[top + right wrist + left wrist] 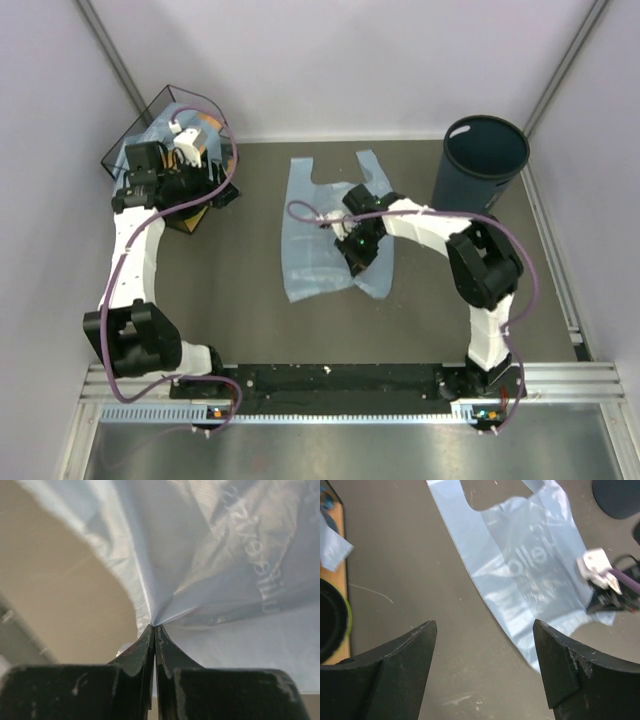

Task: Put the trash bags into the trash bin

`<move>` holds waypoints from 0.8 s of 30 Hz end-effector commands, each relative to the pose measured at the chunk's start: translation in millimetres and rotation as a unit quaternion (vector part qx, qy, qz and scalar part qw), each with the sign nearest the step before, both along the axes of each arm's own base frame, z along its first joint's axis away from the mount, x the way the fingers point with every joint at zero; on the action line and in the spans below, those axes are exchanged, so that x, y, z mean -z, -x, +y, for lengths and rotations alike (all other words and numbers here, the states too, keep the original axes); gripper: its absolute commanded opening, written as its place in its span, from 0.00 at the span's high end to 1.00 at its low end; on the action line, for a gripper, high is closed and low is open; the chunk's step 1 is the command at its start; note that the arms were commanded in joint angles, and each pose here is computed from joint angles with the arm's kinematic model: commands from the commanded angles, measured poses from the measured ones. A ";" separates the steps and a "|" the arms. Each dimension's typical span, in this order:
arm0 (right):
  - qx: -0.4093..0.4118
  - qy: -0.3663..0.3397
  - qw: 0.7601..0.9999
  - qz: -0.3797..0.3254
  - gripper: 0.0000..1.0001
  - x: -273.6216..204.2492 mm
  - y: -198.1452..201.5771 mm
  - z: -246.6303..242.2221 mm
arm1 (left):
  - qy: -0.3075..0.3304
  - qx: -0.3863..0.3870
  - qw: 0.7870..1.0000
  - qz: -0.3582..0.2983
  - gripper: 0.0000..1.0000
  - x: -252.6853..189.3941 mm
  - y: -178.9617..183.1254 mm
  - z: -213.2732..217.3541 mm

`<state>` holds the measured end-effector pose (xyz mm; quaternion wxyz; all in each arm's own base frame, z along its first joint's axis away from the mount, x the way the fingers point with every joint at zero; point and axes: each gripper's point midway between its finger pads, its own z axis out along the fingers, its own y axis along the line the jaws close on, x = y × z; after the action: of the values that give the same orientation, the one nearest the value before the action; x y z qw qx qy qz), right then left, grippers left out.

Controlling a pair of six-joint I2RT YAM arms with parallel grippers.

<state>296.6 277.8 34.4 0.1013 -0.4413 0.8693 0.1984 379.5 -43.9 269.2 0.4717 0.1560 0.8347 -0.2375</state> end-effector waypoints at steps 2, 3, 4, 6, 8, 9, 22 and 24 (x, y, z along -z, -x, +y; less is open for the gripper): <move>-0.094 -0.105 0.986 0.090 1.00 -58.1 119.1 37.0 | 0.038 0.026 0.998 0.039 0.17 24.6 20.2 -20.6; -0.093 -0.121 0.983 0.102 0.83 -67.1 127.0 38.4 | 0.042 0.026 0.998 0.047 0.17 29.6 22.3 -21.6; -0.093 -0.144 0.977 0.128 0.69 -76.7 137.1 41.8 | 0.043 0.028 0.997 0.056 0.18 34.8 25.3 -23.8; -0.074 -0.169 0.974 0.128 0.34 -96.9 133.4 35.3 | 0.035 0.044 0.996 0.071 0.18 48.0 32.6 -30.6; -0.056 -0.187 0.976 0.099 0.21 -114.8 115.3 30.7 | 0.015 0.056 0.994 0.088 0.18 62.8 39.4 -38.1; -0.027 -0.192 0.978 0.078 0.17 -121.1 92.7 20.7 | 0.005 0.062 0.994 0.090 0.19 67.2 40.6 -40.2; 0.146 -0.041 0.982 -0.112 0.21 -94.3 -112.2 -40.5 | 0.020 0.121 0.985 0.117 0.26 92.4 40.5 -87.4; 0.181 -0.024 0.977 -0.107 0.21 -83.0 -125.3 -50.2 | 0.019 0.122 0.986 0.114 0.25 93.6 40.1 -90.1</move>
<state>394.0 249.3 134.3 0.2405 -0.3412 0.8851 0.2055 335.1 -121.5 169.5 0.3227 0.2001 0.8681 -0.3198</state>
